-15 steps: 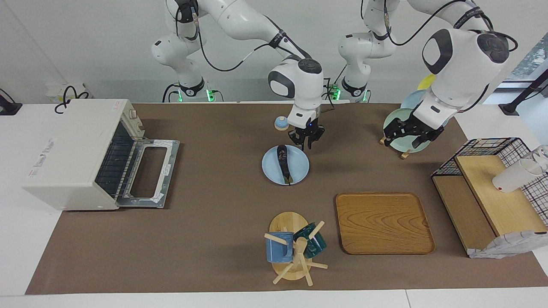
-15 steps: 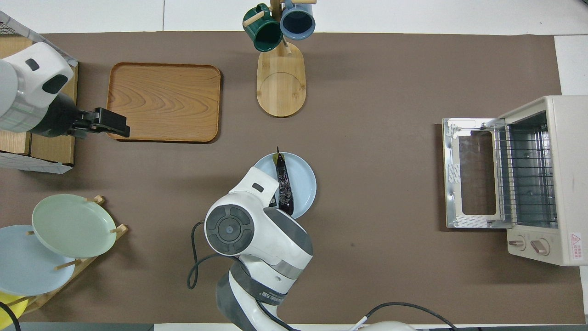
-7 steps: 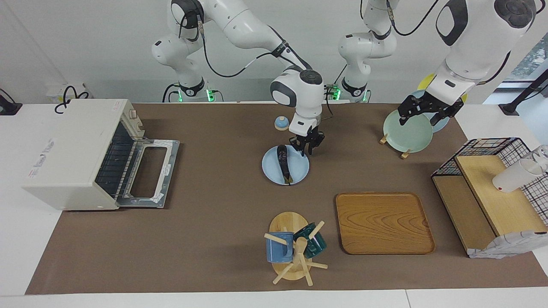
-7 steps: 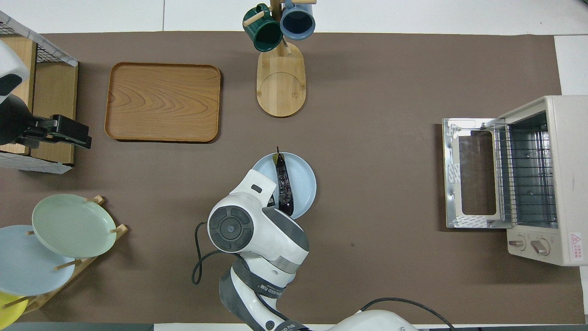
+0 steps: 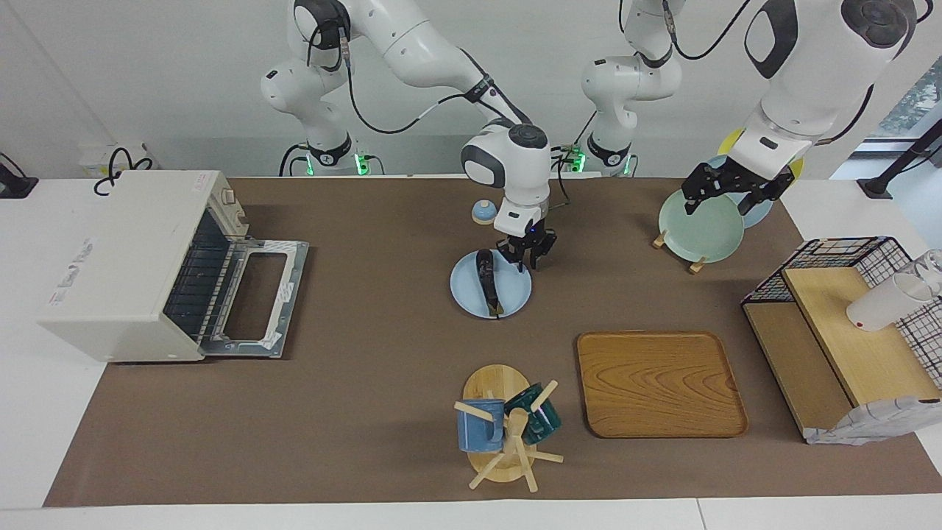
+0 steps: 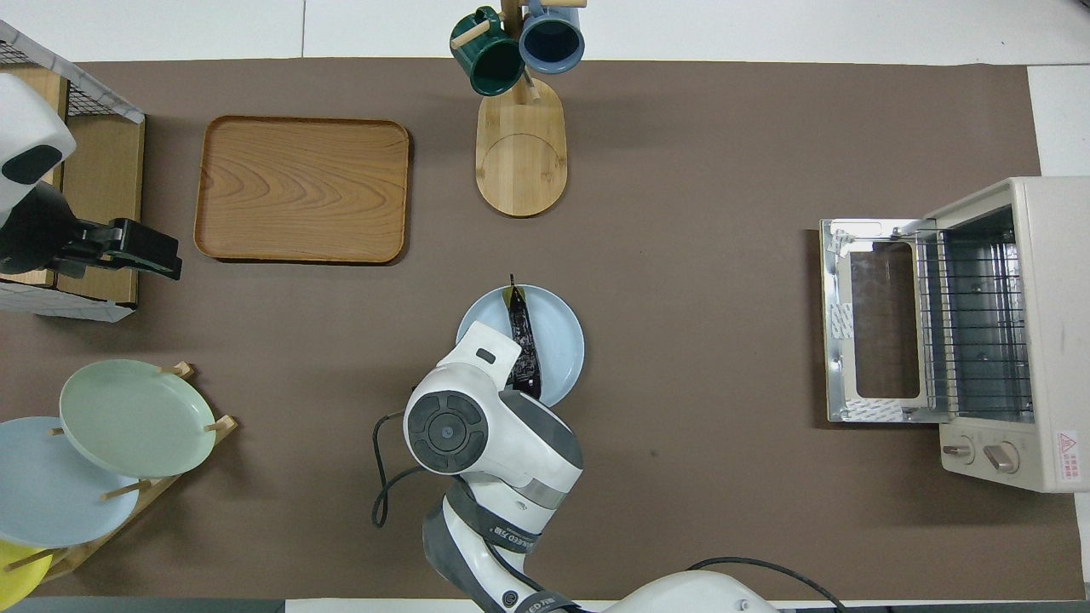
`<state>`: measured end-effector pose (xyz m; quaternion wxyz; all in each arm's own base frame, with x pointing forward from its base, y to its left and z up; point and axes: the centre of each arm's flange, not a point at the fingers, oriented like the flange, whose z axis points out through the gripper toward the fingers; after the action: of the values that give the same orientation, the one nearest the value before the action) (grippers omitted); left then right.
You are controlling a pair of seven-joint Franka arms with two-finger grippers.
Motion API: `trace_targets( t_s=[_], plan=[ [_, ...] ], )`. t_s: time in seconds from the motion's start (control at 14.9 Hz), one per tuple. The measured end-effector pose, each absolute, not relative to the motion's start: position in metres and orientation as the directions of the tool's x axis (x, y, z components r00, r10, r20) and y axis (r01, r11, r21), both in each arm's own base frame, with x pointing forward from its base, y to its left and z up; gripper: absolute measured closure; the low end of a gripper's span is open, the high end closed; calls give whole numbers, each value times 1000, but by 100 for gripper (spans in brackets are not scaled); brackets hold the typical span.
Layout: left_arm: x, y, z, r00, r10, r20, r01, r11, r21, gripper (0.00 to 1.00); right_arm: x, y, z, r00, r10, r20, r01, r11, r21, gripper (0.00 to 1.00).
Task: Put eggplant into oven
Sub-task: 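Carry the eggplant with the right gripper into the open oven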
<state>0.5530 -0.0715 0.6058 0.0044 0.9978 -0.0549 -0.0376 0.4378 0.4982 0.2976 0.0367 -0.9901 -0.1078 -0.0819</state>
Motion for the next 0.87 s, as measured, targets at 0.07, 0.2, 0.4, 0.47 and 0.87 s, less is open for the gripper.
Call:
trace_targets(
  t_s=[0.07, 0.2, 0.4, 0.47, 0.87],
  plan=[
    [552, -71, 608, 992, -109, -71, -108, -994, 13, 0, 438, 498, 301, 959, 219, 180, 231, -972, -48, 94],
    [549, -71, 614, 992, -108, -64, -107, -994, 12, 0, 436, 496, 302, 941, 275, 196, 278, -961, 14, 94],
    [546, -68, 621, 995, -84, -51, -83, -996, 10, 0, 458, 479, 321, 941, 291, 171, 267, -952, 148, 96],
    [546, -66, 621, 996, -79, -50, -78, -997, 10, 0, 475, 465, 339, 951, 258, 173, 230, -959, 166, 97],
    [546, -62, 621, 996, -71, -49, -71, -997, 10, 0, 525, 323, 402, 985, 138, 105, 110, -965, 239, 97]
  ],
)
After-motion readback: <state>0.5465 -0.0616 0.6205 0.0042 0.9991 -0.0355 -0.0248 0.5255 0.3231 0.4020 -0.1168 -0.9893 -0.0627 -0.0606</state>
